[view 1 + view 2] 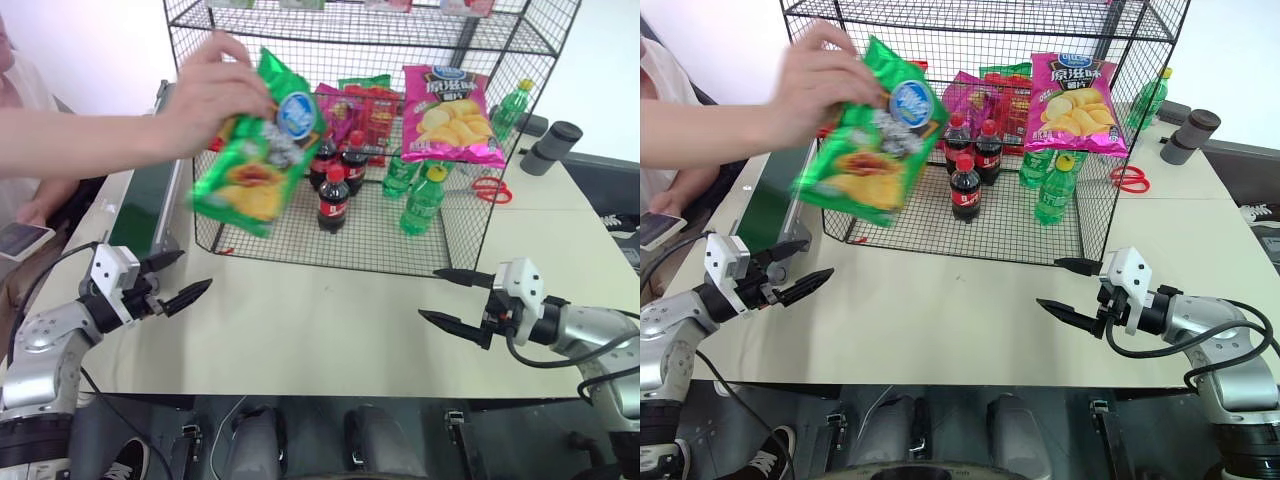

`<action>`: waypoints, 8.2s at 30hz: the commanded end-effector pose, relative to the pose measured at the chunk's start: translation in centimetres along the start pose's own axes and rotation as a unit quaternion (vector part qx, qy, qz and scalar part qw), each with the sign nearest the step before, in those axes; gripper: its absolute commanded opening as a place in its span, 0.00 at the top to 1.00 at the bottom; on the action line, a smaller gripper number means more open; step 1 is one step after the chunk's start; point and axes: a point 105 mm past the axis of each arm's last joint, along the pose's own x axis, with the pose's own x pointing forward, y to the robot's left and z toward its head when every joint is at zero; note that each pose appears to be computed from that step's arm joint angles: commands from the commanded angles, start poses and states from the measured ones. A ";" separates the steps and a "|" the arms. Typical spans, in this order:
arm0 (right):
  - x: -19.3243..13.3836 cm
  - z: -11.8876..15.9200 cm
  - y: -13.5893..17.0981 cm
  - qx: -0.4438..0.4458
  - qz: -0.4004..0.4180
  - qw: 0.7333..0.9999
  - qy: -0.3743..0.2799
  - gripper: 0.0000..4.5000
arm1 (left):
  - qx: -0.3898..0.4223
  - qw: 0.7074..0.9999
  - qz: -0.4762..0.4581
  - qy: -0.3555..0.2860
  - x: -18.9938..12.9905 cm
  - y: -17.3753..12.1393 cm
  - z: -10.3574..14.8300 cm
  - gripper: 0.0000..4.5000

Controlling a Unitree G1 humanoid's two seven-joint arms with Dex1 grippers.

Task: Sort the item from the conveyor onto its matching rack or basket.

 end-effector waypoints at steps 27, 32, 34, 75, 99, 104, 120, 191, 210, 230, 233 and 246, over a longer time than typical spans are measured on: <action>0.9 1.2 -0.1 -0.004 0.011 1.000 -0.029 0.10 | -0.035 0.996 0.077 -0.025 -0.3 2.1 1.2 0.00; 1.0 1.3 -0.1 -0.004 0.012 0.999 -0.031 0.10 | -0.052 0.992 0.114 -0.025 0.3 2.9 1.1 0.00; 1.1 1.3 0.0 -0.004 0.013 0.999 -0.032 0.10 | -0.069 0.991 0.115 -0.020 0.6 2.6 0.9 0.00; 1.9 1.6 0.0 -0.019 0.019 0.999 -0.040 0.10 | 0.011 0.996 0.075 -0.036 0.1 1.1 2.3 0.00; 12.8 5.4 5.8 0.041 0.222 0.965 -0.138 0.05 | 0.388 0.878 0.264 0.095 -7.7 3.0 0.8 0.00; 13.6 5.6 5.8 0.026 0.227 0.963 -0.140 0.05 | 0.442 0.838 0.280 0.155 -9.4 2.9 -0.4 0.00; 14.0 4.7 6.7 -0.008 0.273 0.955 -0.115 0.05 | 0.529 0.785 0.260 0.190 -8.7 3.8 0.9 0.00; 13.7 4.9 5.2 -0.016 0.215 0.970 -0.114 0.05 | 0.506 0.797 0.257 0.207 -8.0 4.7 -0.2 0.00; 13.6 4.8 5.1 -0.018 0.210 0.971 -0.112 0.00 | 0.461 0.838 0.261 0.130 -7.1 3.9 1.2 0.99; 5.4 4.3 1.9 0.098 0.213 0.968 -0.087 0.00 | -0.109 0.962 -0.238 -0.073 -1.8 -11.4 9.0 0.99; 3.8 5.9 2.0 0.169 0.225 0.952 -0.119 0.00 | -0.164 0.936 -0.295 -0.097 -1.0 -12.0 10.6 0.99; 1.7 11.4 4.1 0.237 0.288 0.907 -0.197 0.00 | -0.313 0.840 -0.433 -0.094 1.9 -11.4 13.0 0.99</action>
